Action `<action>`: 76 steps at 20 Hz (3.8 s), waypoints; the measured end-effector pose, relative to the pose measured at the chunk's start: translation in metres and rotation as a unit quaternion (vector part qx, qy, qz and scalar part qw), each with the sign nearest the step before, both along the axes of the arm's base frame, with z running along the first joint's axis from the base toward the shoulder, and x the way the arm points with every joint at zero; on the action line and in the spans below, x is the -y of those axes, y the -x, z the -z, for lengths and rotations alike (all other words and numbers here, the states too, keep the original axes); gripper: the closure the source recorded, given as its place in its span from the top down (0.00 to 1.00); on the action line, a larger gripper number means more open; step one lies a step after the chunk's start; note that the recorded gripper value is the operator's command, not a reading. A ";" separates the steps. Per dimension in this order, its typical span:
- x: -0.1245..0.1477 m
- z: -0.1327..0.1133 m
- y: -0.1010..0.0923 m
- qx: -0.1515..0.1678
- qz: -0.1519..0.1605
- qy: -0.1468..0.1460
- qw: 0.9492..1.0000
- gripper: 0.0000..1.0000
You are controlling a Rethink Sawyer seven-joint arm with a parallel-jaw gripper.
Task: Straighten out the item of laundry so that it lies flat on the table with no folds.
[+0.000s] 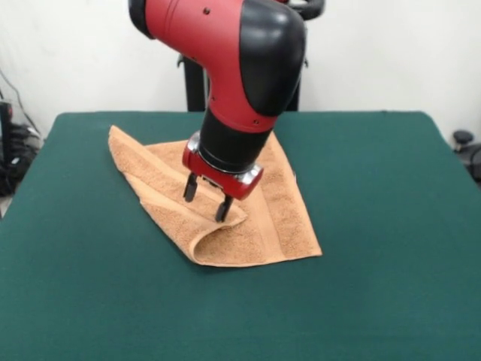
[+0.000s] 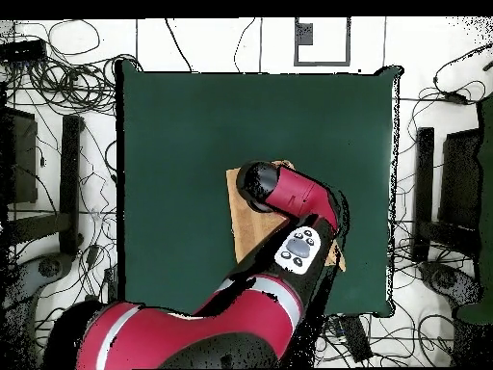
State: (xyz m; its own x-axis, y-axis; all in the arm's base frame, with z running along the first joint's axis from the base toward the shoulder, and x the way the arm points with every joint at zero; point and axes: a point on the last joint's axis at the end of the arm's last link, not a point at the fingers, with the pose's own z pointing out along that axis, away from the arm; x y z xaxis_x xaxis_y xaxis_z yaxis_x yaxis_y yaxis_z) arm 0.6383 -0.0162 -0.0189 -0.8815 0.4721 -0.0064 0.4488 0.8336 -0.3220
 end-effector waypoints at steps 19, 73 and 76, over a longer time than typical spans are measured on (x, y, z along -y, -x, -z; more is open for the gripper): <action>-0.006 -0.013 -0.012 0.017 0.005 0.006 1.000 1.00; 0.000 -0.062 -0.065 0.082 0.073 0.017 0.994 1.00; 0.000 -0.080 -0.067 0.092 0.078 0.015 0.993 1.00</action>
State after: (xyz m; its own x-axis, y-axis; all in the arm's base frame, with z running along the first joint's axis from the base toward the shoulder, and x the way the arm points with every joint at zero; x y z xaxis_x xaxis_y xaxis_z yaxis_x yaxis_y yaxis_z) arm 0.7054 -0.0164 0.0615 -0.7808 0.5993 -0.1770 0.6246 0.7413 -0.2455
